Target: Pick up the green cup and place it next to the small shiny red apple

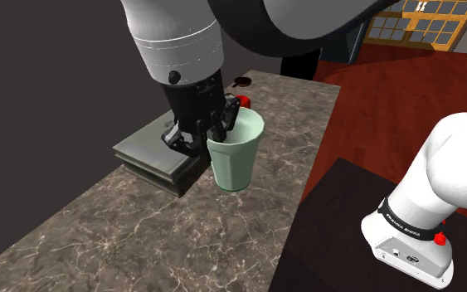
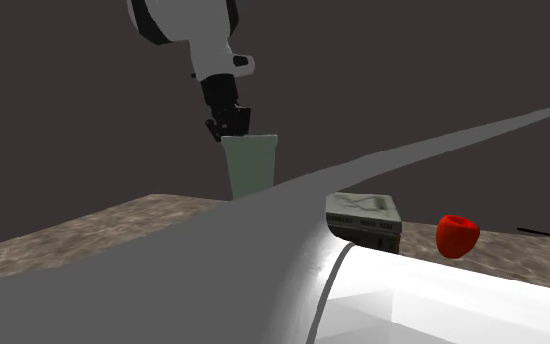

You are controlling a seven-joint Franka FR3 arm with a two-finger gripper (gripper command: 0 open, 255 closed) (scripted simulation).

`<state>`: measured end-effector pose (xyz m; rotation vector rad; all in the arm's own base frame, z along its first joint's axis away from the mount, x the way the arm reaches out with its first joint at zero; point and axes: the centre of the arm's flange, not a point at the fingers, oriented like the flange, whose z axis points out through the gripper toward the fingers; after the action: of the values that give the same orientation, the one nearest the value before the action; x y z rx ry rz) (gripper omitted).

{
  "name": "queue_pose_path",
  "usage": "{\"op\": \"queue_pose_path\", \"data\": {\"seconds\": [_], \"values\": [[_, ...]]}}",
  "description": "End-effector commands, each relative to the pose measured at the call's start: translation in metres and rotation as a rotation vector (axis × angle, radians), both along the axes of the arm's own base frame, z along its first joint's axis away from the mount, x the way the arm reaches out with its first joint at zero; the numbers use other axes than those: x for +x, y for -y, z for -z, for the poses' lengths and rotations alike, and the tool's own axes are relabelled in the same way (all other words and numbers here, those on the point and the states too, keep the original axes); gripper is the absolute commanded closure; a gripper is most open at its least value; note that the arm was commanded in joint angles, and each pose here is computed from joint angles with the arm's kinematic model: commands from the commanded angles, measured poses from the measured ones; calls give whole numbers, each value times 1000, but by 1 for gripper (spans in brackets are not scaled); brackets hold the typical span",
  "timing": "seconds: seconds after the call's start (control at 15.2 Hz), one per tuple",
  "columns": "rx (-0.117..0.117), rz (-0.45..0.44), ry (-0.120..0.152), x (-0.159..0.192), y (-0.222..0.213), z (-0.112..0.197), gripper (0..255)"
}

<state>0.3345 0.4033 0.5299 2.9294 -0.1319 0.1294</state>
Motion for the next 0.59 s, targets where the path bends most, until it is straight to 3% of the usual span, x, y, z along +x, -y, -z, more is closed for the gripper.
{"op": "queue_pose_path", "data": {"seconds": [0.0, 0.53], "values": [[0, 0, 0, 0, 0, -11, 255], [0, 0, 0, 0, 0, -53, 255]]}}
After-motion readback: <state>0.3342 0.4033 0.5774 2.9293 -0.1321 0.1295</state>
